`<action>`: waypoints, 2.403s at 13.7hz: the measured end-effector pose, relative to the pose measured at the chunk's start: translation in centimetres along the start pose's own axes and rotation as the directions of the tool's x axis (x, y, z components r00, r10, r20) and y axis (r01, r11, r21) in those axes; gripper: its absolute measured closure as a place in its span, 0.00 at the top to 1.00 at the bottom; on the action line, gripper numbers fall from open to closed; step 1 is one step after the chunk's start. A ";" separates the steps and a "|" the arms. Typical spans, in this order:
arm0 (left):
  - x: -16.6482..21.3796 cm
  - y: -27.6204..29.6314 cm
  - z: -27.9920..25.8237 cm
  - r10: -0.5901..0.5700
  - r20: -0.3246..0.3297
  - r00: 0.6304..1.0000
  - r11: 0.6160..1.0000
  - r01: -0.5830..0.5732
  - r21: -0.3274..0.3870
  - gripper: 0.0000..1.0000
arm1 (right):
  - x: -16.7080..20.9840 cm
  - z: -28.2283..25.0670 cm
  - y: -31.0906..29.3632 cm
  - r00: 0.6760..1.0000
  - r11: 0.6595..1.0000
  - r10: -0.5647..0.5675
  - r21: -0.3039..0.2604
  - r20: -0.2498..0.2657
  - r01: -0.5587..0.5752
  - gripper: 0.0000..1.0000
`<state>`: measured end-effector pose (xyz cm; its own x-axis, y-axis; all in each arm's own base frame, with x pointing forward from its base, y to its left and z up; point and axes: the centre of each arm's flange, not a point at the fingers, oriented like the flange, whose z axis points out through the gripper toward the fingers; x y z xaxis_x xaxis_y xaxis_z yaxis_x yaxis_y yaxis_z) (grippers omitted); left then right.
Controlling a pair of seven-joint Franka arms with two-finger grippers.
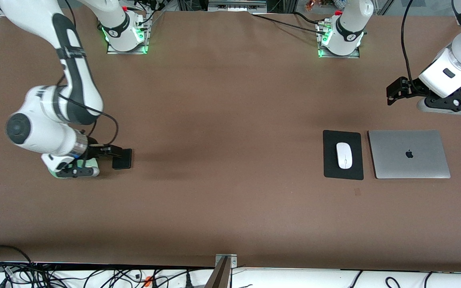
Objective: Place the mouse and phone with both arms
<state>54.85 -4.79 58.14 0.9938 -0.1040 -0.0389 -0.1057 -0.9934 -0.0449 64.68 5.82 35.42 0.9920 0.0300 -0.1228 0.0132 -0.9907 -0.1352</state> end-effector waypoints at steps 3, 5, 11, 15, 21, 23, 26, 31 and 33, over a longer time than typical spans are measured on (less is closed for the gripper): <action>0.1 -0.3 0.1 -0.005 0.002 1.000 1.000 0.005 -0.001 1.00 | -1.1 -7.0 1.7 0.998 1.000 0.015 0.015 0.055 -0.016 1.00; 0.1 -0.6 0.2 -0.011 0.003 1.000 1.000 0.011 -0.001 1.00 | -1.9 -10.6 2.5 0.999 1.000 0.020 0.023 0.042 -0.021 1.00; 0.2 -1.2 0.2 -0.021 0.000 1.000 1.000 0.021 -0.002 1.00 | -6.5 -18.8 4.6 1.000 0.997 -0.003 -0.071 0.023 0.005 1.00; 0.2 -0.9 -0.1 -0.017 -0.007 1.000 1.000 0.017 -0.001 1.00 | -8.7 -22.5 4.9 0.999 0.989 -0.031 -0.143 -0.020 0.028 1.00; 0.6 -0.9 -0.5 -0.014 -0.036 0.999 1.000 0.014 0.009 1.00 | -8.9 -22.9 5.0 0.999 0.986 -0.032 -0.162 -0.029 0.027 1.00; 0.8 -0.6 -0.6 -0.006 -0.047 0.999 1.000 0.007 0.017 1.00 | -8.5 -23.0 4.9 0.998 0.986 -0.037 -0.164 -0.050 0.029 1.00; 0.8 -0.3 -0.6 0.000 -0.050 0.999 1.000 0.001 0.018 1.00 | -8.0 -23.3 4.6 0.995 0.986 -0.048 -0.165 -0.091 0.032 1.00; 0.8 -0.3 -0.6 0.000 -0.050 0.999 1.000 0.001 0.018 1.00 | -7.7 -23.5 4.2 0.991 0.985 -0.058 -0.168 -0.121 0.037 1.00; 0.8 -0.3 -0.7 0.000 -0.051 0.999 1.000 0.001 0.018 1.00 | -7.6 -23.6 4.2 0.991 0.985 -0.058 -0.168 -0.124 0.037 1.00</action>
<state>55.72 -4.60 58.77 0.9943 -0.1062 0.0117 -0.1052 -0.9924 -0.0631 60.14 -1.71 58.94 0.9974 0.0709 0.0083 0.0706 -0.9971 0.0277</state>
